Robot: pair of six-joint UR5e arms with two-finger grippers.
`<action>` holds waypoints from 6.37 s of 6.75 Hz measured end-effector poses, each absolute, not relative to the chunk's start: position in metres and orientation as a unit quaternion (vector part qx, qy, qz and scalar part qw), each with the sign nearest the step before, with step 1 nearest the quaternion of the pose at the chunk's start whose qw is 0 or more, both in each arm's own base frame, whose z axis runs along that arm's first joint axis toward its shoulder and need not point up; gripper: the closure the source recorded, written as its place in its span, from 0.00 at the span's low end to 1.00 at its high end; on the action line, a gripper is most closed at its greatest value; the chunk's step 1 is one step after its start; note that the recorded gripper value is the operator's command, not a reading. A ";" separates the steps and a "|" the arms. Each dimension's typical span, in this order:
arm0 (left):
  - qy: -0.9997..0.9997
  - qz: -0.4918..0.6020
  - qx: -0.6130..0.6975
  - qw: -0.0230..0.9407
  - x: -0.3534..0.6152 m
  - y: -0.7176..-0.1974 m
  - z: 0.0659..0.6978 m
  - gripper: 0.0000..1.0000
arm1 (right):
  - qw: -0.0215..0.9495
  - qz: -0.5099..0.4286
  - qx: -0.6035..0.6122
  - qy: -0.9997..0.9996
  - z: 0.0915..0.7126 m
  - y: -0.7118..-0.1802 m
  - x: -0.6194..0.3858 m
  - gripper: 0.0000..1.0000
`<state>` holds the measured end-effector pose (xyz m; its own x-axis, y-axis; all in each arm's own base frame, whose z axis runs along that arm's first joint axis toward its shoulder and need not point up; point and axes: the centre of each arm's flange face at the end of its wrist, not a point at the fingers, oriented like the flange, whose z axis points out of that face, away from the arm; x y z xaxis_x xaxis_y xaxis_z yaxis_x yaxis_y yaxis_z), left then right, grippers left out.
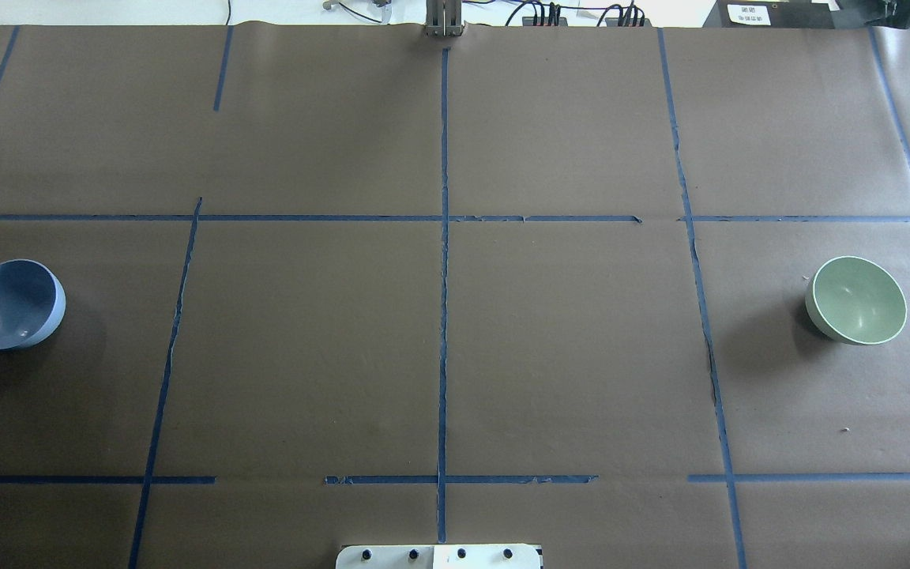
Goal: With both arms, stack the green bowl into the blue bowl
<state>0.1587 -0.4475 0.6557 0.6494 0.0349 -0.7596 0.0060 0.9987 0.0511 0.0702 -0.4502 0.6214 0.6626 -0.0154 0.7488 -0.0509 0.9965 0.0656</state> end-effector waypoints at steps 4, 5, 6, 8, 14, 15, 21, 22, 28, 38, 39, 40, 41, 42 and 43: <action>0.425 0.011 0.024 0.905 0.162 -0.449 0.650 0.99 | 0.911 0.009 0.041 -0.411 0.621 -0.451 0.070 0.00; 0.444 0.017 0.017 0.896 0.164 -0.448 0.637 1.00 | 0.911 0.008 0.043 -0.411 0.619 -0.453 0.070 0.00; 0.469 0.019 0.005 0.883 0.167 -0.449 0.619 1.00 | 0.911 0.007 0.046 -0.411 0.616 -0.456 0.070 0.00; 0.501 -0.019 -0.009 0.865 0.185 -0.481 0.563 1.00 | 0.910 0.007 0.046 -0.413 0.615 -0.457 0.070 0.00; 0.503 -0.146 -0.068 0.849 0.419 -0.521 0.290 1.00 | 0.909 0.030 0.036 -0.414 0.615 -0.457 0.070 0.00; 0.498 -0.153 -0.061 0.852 0.462 -0.506 0.261 1.00 | 0.909 0.030 0.036 -0.414 0.615 -0.457 0.070 0.00; 0.493 -0.145 -0.062 0.856 0.552 -0.461 0.219 0.00 | 0.909 0.039 0.032 -0.415 0.614 -0.457 0.070 0.00; 0.495 -0.143 -0.061 0.855 0.551 -0.459 0.220 0.00 | 0.908 0.040 0.032 -0.415 0.614 -0.457 0.070 0.00; 0.472 -0.140 -0.080 0.866 0.426 -0.481 0.226 0.00 | 0.905 0.054 0.029 -0.421 0.612 -0.456 0.037 0.00; 0.356 -0.032 0.011 0.934 0.276 -0.425 0.310 0.00 | 0.901 0.087 0.022 -0.425 0.663 -0.425 -0.139 0.77; 0.354 -0.033 0.009 0.935 0.276 -0.425 0.312 0.00 | 0.901 0.088 0.020 -0.424 0.664 -0.426 -0.140 1.00; 0.352 -0.035 0.008 0.935 0.276 -0.426 0.314 0.00 | 0.901 0.088 0.019 -0.425 0.664 -0.428 -0.141 1.00; 0.351 -0.036 0.006 0.936 0.276 -0.427 0.315 0.00 | 0.900 0.088 0.019 -0.427 0.662 -0.429 -0.142 1.00; 0.349 -0.038 0.004 0.936 0.275 -0.426 0.317 0.00 | 0.899 0.087 0.020 -0.429 0.660 -0.429 -0.142 1.00; 0.346 -0.039 0.000 0.938 0.273 -0.424 0.323 0.00 | 0.896 0.084 0.020 -0.436 0.657 -0.428 -0.142 1.00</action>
<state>0.2734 -0.4239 0.3230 0.7579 -0.0737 -0.6482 0.0740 0.9969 -0.0269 -0.1421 -0.4281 0.6568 0.6065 0.1332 0.7838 -0.1679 0.9851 -0.0374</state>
